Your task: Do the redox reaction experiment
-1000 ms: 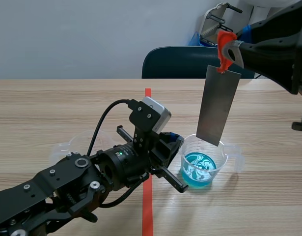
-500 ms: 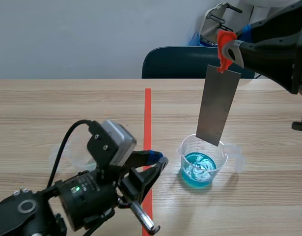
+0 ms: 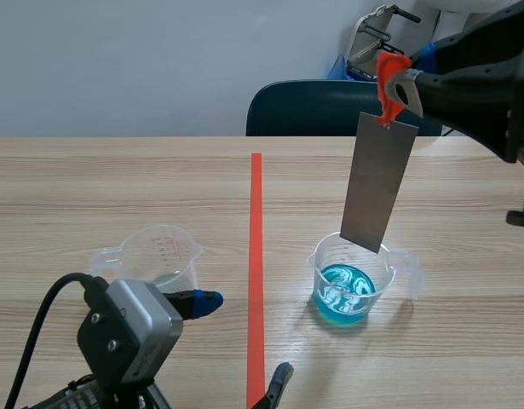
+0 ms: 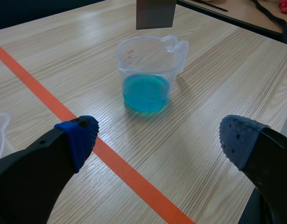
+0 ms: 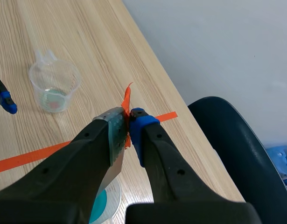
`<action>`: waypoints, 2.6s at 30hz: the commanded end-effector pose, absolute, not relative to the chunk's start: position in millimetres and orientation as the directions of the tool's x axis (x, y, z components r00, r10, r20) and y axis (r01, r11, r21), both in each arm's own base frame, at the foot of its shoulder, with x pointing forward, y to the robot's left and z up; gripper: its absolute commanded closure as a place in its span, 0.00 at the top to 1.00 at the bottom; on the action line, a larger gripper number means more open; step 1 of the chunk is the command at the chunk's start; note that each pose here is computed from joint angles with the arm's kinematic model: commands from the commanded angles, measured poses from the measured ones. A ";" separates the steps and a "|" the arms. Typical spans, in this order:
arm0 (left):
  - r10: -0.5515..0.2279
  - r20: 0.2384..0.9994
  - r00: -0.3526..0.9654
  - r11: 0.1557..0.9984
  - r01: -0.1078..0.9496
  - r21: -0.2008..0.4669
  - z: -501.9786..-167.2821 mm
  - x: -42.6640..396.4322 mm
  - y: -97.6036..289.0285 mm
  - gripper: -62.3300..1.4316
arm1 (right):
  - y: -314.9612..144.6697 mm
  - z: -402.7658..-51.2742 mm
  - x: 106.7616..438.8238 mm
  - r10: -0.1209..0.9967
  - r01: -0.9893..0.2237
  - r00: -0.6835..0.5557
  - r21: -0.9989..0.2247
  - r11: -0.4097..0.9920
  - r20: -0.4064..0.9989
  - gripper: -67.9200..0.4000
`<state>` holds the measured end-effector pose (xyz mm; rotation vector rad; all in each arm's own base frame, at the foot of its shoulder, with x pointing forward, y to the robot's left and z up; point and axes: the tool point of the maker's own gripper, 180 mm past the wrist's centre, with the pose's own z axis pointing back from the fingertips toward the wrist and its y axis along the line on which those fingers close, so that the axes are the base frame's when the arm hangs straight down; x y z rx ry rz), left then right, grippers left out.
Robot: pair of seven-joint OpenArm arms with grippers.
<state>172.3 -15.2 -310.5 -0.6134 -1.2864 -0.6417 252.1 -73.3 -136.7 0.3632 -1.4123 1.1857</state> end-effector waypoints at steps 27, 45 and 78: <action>-0.064 0.991 0.120 0.713 0.700 -0.039 -297.2 182.1 -13.5 1.00 | -70.8 -125.8 252.3 0.397 -0.783 -0.289 -0.454 0.426 0.871 0.02; -0.042 0.994 0.101 0.710 0.703 -0.041 -291.8 182.1 -14.4 1.00 | -70.7 -125.8 252.2 0.397 -0.783 -0.289 -0.454 0.426 0.871 0.02; -0.020 0.997 0.079 0.710 0.703 -0.041 -285.4 182.7 -15.1 1.00 | -69.3 -124.5 250.5 0.387 -0.787 -0.296 -0.453 0.419 0.873 0.02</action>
